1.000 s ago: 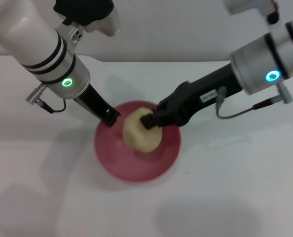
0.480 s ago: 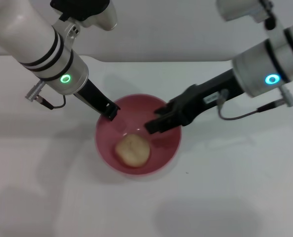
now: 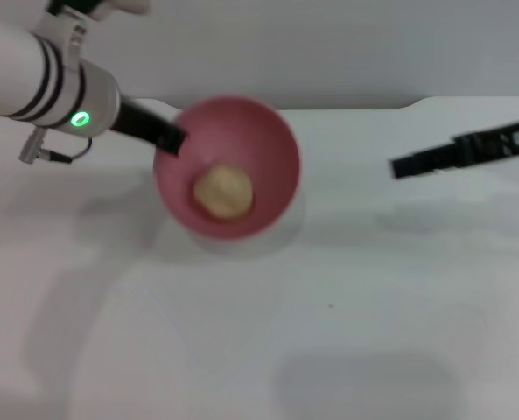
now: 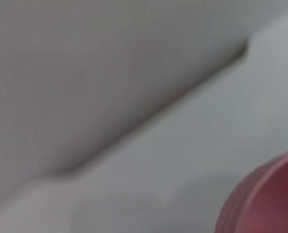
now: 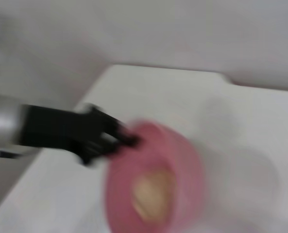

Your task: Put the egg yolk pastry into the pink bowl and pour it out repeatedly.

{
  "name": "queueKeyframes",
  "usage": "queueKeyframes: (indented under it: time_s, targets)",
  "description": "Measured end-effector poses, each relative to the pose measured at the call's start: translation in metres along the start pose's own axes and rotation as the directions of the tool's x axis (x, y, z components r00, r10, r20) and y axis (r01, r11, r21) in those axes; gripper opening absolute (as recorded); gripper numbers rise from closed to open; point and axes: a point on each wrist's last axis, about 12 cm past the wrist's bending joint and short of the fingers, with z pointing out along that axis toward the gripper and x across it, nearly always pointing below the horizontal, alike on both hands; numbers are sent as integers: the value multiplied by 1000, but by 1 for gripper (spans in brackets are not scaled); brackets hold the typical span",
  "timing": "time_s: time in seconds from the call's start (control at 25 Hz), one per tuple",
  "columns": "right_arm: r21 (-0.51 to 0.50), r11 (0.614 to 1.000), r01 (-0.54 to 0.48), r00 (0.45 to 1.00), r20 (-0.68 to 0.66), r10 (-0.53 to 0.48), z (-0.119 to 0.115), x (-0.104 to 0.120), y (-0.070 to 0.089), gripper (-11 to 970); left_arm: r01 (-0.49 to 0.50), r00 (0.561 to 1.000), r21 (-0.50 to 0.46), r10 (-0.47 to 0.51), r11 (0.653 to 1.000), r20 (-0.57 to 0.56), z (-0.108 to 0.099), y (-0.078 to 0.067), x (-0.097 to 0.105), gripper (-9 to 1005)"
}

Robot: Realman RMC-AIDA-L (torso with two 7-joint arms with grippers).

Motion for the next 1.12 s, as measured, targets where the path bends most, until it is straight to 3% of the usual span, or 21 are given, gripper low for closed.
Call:
queueKeyframes:
  time_s: [0.16, 0.32, 0.44, 0.48, 0.64, 0.68, 0.72, 0.76, 0.8, 0.84, 0.96, 1.04, 1.12]
  targets:
    - [104, 988, -111, 993, -21, 114, -14, 21, -24, 508, -61, 967, -97, 82, 993, 240, -16, -10, 10, -2]
    - [124, 980, -157, 987, -18, 161, -17, 35, -32, 508, -147, 876, -230, 234, 962, 422, -25, -27, 25, -2]
    - [126, 976, -178, 984, 0, 179, -20, 38, -35, 509, -194, 795, -328, 344, 925, 499, -25, -44, 34, -1]
    - [126, 975, -185, 983, 8, 185, -21, 39, -36, 509, -217, 751, -383, 404, 898, 521, -24, -52, 39, -1]
    - [129, 970, -207, 978, 34, 204, -25, 42, -39, 509, -260, 642, -518, 547, 815, 537, -17, -71, 54, -1]
    - [128, 969, -211, 978, 38, 207, -26, 42, -40, 510, -291, 593, -568, 611, 770, 525, -11, -80, 59, -1]
    - [129, 967, -219, 976, 48, 214, -27, 43, -41, 510, -359, 496, -658, 732, 662, 467, 1, -95, 70, -1]
    - [129, 967, -219, 976, 48, 214, -27, 43, -41, 510, -359, 496, -658, 732, 662, 467, 1, -95, 70, -1]
    - [128, 966, -222, 975, 52, 217, -28, 44, -42, 510, -378, 450, -698, 779, 609, 436, 5, -101, 73, -1]
    - [129, 966, -224, 974, 53, 219, -28, 44, -42, 510, -403, 381, -750, 841, 525, 384, 12, -108, 78, -1]
    - [129, 965, -230, 973, 55, 224, -29, 46, -43, 510, -424, 238, -841, 937, 336, 255, 26, -123, 86, 0]
    - [129, 964, -233, 972, 56, 228, -29, 47, -43, 511, -427, 183, -867, 964, 256, 194, 32, -128, 86, 0]
    - [129, 963, -236, 971, 57, 230, -29, 48, -43, 511, -429, 152, -878, 975, 213, 163, 36, -131, 85, 0]
